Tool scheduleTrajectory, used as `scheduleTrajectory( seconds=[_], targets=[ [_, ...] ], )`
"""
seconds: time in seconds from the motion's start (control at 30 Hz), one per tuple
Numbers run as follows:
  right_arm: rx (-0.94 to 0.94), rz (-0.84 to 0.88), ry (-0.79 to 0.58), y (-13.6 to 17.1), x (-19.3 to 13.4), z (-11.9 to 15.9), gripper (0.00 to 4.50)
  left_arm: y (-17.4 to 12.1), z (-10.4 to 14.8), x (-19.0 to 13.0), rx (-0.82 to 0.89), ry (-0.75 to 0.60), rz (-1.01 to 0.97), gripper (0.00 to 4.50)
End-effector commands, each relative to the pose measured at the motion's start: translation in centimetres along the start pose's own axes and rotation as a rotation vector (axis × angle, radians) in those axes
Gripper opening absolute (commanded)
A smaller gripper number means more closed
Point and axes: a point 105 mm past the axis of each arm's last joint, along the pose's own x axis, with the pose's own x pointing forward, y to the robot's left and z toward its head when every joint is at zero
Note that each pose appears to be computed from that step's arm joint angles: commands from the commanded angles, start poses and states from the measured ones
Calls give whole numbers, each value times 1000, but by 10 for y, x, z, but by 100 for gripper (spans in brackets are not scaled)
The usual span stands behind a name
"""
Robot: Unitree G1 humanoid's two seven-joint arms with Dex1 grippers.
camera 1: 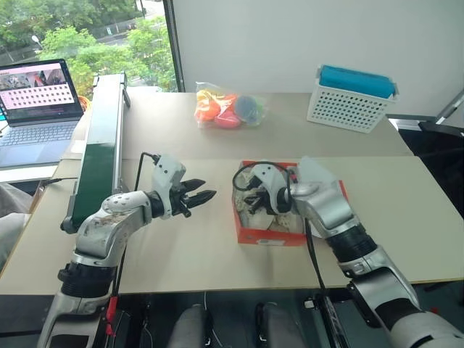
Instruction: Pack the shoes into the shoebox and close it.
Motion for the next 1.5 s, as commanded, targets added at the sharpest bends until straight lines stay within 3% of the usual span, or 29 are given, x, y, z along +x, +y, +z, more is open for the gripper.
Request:
scheduleTrajectory(
  seconds=[0.03, 0.17, 0.3, 0.63, 0.8, 1.0, 1.23, 1.5],
  targets=[
    [1, 103, -161, 20, -42, 47, 2, -12, 10, -1, 61, -25, -63, 238],
    [72, 182, -323, 30, -81, 83, 2, -15, 9, 3, 68, -18, -87, 238],
    [159, 215, -429, 29, -113, 96, 2, -23, 11, 7, 77, -20, -143, 238],
    [186, 233, -158, 54, -148, -23, 2, -34, 8, 14, 124, 0, -263, 238],
    [285, 146, -38, 58, -161, -69, 2, -34, 8, 16, 127, 1, -279, 238],
    [474, -57, 203, 61, -157, -144, 2, -34, 7, 18, 132, 4, -298, 238],
    [715, -436, 231, 25, -161, -192, 2, -35, 8, 20, 132, 5, -309, 238],
    [961, -672, 106, -4, -162, -205, 2, -34, 8, 22, 126, 10, -307, 238]
  ],
)
